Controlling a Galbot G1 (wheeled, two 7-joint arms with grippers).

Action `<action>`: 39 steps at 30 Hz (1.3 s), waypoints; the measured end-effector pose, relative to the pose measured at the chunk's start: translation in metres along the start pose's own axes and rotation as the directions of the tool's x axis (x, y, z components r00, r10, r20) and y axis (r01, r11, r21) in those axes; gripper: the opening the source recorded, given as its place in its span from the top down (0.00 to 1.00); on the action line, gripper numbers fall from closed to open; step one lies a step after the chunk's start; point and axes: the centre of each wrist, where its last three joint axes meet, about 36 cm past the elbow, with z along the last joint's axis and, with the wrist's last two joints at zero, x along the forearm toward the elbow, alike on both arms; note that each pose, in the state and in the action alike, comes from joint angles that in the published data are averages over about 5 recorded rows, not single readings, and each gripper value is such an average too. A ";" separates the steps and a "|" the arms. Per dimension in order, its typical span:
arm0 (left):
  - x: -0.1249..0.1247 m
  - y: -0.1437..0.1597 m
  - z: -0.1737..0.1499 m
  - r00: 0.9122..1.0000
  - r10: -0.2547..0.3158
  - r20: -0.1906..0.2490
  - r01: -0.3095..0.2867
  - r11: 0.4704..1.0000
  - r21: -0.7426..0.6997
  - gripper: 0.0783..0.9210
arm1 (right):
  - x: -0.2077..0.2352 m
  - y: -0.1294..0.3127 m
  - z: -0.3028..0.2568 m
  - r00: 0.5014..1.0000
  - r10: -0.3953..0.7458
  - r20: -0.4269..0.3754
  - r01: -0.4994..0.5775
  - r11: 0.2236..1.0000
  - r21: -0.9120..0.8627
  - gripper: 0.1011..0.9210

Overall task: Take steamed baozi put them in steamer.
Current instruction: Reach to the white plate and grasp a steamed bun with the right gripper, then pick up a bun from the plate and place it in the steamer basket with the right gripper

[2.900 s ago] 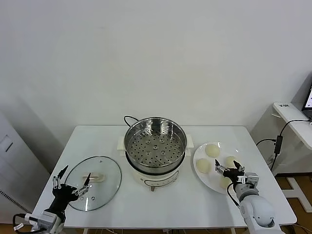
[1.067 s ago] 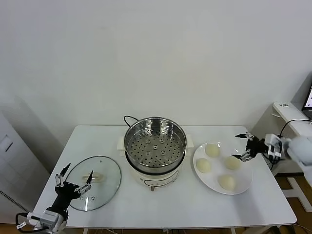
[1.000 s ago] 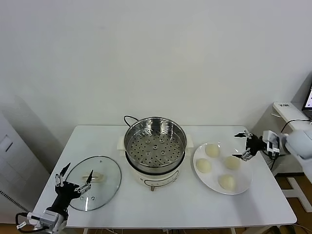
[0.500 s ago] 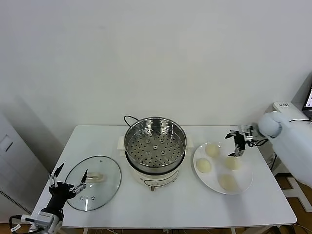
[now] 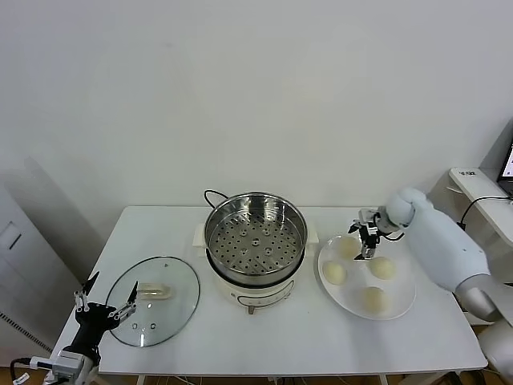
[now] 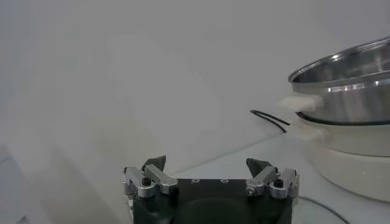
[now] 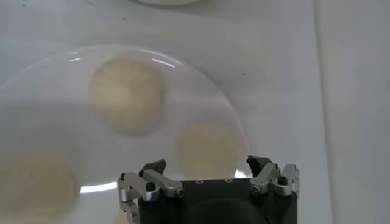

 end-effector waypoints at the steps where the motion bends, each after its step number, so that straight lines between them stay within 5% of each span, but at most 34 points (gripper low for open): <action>1: 0.000 0.000 0.000 1.000 -0.001 -0.001 0.001 1.000 -0.001 0.12 | -0.002 0.000 -0.001 1.000 -0.001 -0.004 0.001 1.000 0.001 0.13; 20: 0.011 0.008 0.005 1.000 -0.022 -0.010 0.022 1.000 -0.013 0.12 | 0.003 -0.009 -0.004 0.999 0.004 -0.044 -0.003 0.999 0.039 0.65; 31: 0.012 0.018 0.003 0.999 -0.044 0.002 0.044 0.999 -0.018 0.12 | 0.113 -0.083 -0.079 0.997 0.058 0.051 -0.069 0.967 0.246 0.68; 39: 0.014 0.022 0.002 0.998 -0.059 0.014 0.059 0.998 -0.013 0.12 | 0.186 -0.114 -0.187 0.994 0.025 0.110 -0.081 0.837 0.541 0.68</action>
